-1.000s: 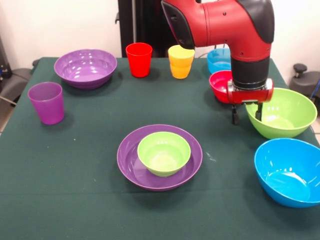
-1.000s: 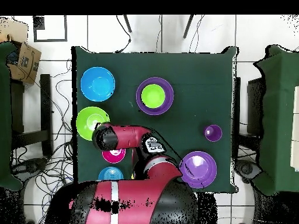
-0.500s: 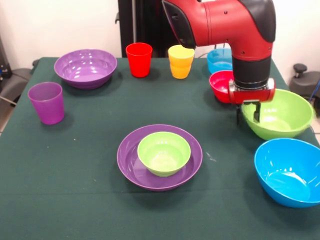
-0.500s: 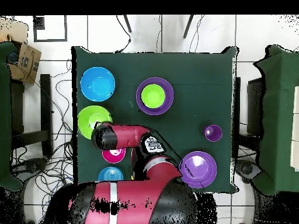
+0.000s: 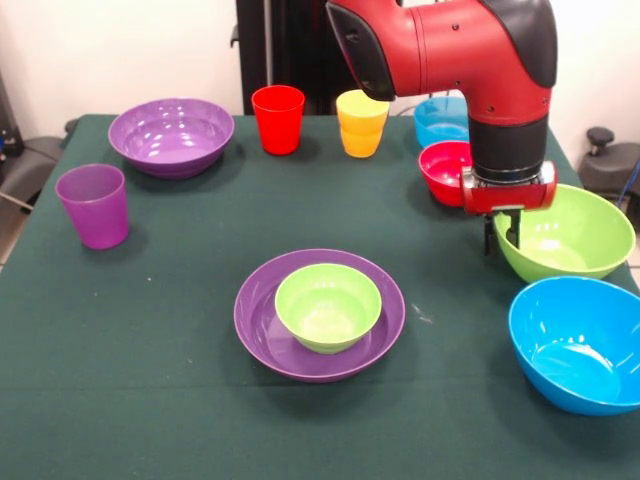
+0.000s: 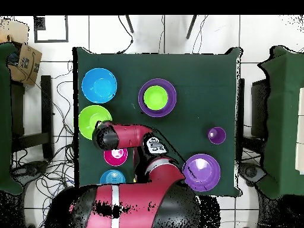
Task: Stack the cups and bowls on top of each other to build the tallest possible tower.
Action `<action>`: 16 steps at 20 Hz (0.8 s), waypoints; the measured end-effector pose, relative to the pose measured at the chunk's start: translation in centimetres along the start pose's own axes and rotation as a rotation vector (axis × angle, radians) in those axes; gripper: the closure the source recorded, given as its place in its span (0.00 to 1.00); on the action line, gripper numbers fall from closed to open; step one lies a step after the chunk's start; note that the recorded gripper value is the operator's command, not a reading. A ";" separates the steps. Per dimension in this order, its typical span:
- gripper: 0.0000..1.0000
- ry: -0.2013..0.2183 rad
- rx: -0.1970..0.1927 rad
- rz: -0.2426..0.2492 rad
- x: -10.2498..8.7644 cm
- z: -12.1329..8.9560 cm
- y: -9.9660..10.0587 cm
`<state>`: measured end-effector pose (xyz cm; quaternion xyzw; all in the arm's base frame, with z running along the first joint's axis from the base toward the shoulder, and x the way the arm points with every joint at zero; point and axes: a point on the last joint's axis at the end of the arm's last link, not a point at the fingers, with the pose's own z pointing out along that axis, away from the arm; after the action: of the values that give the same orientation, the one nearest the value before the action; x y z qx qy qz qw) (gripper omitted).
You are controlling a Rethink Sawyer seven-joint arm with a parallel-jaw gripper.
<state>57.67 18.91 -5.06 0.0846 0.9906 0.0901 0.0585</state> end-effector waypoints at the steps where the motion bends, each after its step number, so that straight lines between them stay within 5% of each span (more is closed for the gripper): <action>1: 1.00 0.000 0.000 0.000 0.0 0.0 0.0; 16: 1.00 0.008 0.001 0.002 -0.3 -0.5 -0.1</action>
<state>57.90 18.73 -4.59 0.0852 0.9908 0.0899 0.0545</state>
